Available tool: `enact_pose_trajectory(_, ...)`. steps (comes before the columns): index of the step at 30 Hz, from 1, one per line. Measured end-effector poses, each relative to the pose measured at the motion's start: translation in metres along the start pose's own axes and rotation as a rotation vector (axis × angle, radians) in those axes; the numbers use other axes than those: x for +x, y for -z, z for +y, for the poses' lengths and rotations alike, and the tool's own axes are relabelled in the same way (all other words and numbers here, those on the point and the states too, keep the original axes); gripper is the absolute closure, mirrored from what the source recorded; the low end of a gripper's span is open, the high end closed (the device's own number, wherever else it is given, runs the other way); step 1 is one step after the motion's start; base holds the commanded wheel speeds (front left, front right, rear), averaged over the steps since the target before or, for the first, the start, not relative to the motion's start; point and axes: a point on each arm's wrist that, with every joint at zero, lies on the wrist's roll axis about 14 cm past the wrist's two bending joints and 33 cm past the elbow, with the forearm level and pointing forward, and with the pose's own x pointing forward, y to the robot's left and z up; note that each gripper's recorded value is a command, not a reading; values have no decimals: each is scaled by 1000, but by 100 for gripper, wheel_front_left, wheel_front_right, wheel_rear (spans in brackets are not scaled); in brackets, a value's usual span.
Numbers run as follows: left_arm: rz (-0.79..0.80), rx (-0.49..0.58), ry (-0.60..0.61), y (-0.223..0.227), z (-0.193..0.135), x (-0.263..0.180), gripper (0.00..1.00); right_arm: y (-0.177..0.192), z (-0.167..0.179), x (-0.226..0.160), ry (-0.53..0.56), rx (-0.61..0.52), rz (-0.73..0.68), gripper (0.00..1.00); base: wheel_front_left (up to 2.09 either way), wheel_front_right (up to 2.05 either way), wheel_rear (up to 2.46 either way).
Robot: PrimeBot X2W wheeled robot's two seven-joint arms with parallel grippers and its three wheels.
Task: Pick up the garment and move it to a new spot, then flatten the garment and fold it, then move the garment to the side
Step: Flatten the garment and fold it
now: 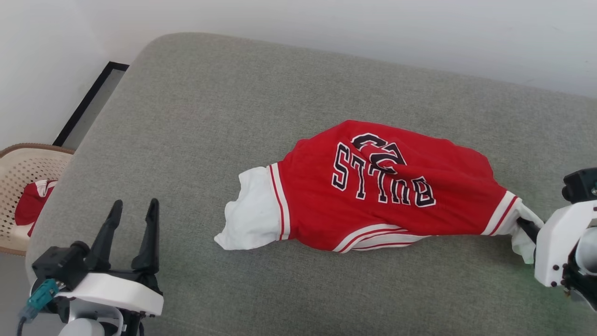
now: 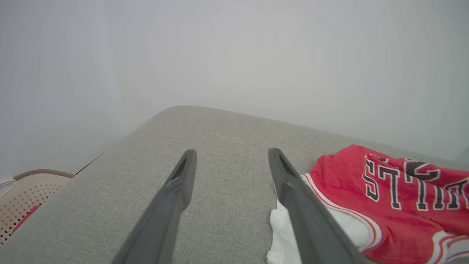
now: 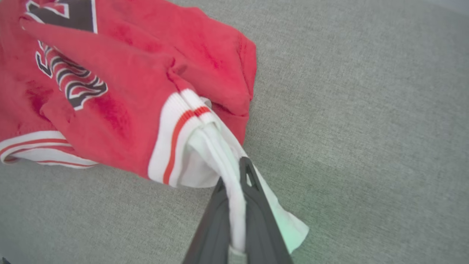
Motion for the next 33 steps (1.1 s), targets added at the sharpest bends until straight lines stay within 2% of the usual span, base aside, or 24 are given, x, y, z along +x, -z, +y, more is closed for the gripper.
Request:
enact_pose_trajectory(3, 2, 2, 0, 1, 0, -1, 0, 8, -4, 9, 13, 11, 24, 98, 0, 0, 0)
enact_pose_trajectory(5, 1, 1, -1, 1, 0, -1, 0, 16, -1, 15, 9, 23, 41, 63, 0, 0, 0)
enact_pose_trajectory(6, 0, 1, 1, 1, -1, -1, 0, 17, -1, 17, 11, 24, 44, 51, 0, 0, 0)
enact_pose_trajectory(7, -2, 1, 2, 0, -1, -1, 0, 18, -2, 18, 14, 21, 43, 6, 0, 0, 0)
enact_pose_trajectory(8, -2, 3, 5, 0, -2, -1, 0, 18, -3, 19, 17, 16, 43, 0, 0, 0, 0)
enact_pose_trajectory(16, -2, 5, 59, 0, -15, 0, 0, -3, -10, 5, 33, -3, -56, 0, 0, 0, 0)
enact_pose_trajectory(25, 27, 25, 159, 6, -35, 4, 0, -41, -17, -43, 82, 0, -315, 0, 0, 0, 0)
enact_pose_trajectory(33, 109, 51, 241, 27, -53, 15, 0, -62, -28, -92, 192, 24, -577, 0, 0, 0, 0)
